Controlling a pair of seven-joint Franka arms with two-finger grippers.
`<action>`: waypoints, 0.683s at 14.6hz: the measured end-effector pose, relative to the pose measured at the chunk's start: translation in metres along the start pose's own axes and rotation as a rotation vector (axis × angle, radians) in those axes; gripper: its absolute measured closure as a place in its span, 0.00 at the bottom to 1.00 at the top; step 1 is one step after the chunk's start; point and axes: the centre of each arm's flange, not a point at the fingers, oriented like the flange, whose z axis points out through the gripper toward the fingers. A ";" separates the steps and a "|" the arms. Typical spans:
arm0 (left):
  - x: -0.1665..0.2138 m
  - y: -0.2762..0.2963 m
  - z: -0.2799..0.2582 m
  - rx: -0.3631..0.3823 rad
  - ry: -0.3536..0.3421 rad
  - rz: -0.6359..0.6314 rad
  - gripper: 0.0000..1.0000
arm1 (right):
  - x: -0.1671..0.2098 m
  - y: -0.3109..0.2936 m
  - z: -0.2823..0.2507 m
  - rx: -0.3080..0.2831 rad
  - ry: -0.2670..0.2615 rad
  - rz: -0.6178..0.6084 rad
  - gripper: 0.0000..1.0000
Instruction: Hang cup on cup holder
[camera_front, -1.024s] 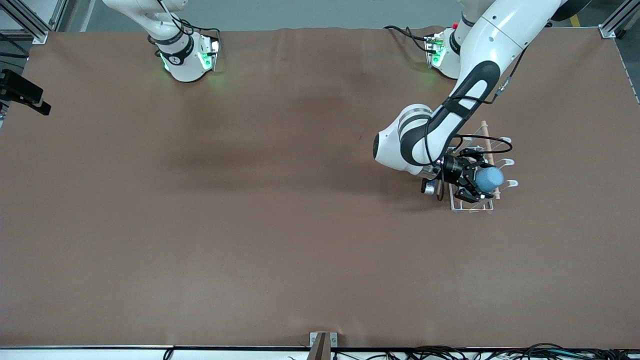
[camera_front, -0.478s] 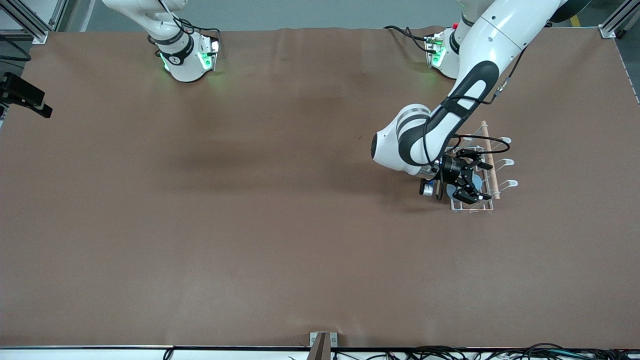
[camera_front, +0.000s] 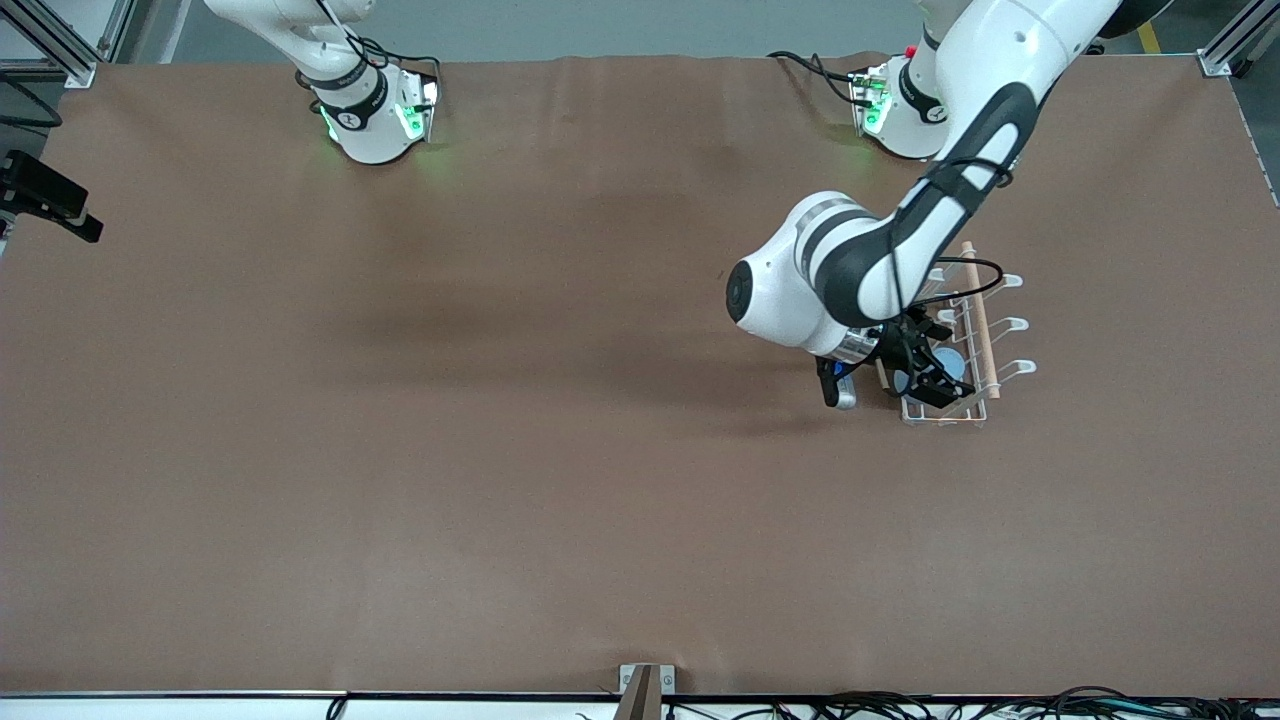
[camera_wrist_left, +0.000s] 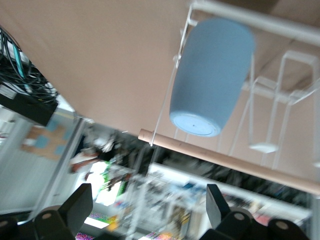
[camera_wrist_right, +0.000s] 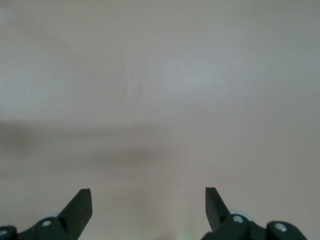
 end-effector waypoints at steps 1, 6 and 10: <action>-0.008 -0.008 -0.013 -0.045 0.045 -0.058 0.00 | 0.000 0.000 0.000 0.000 0.000 0.000 0.00; -0.049 -0.055 -0.057 -0.244 0.265 -0.250 0.00 | 0.000 0.000 0.000 0.000 0.000 0.000 0.00; -0.083 -0.073 -0.070 -0.448 0.371 -0.487 0.00 | 0.000 0.000 0.000 0.001 -0.001 0.000 0.00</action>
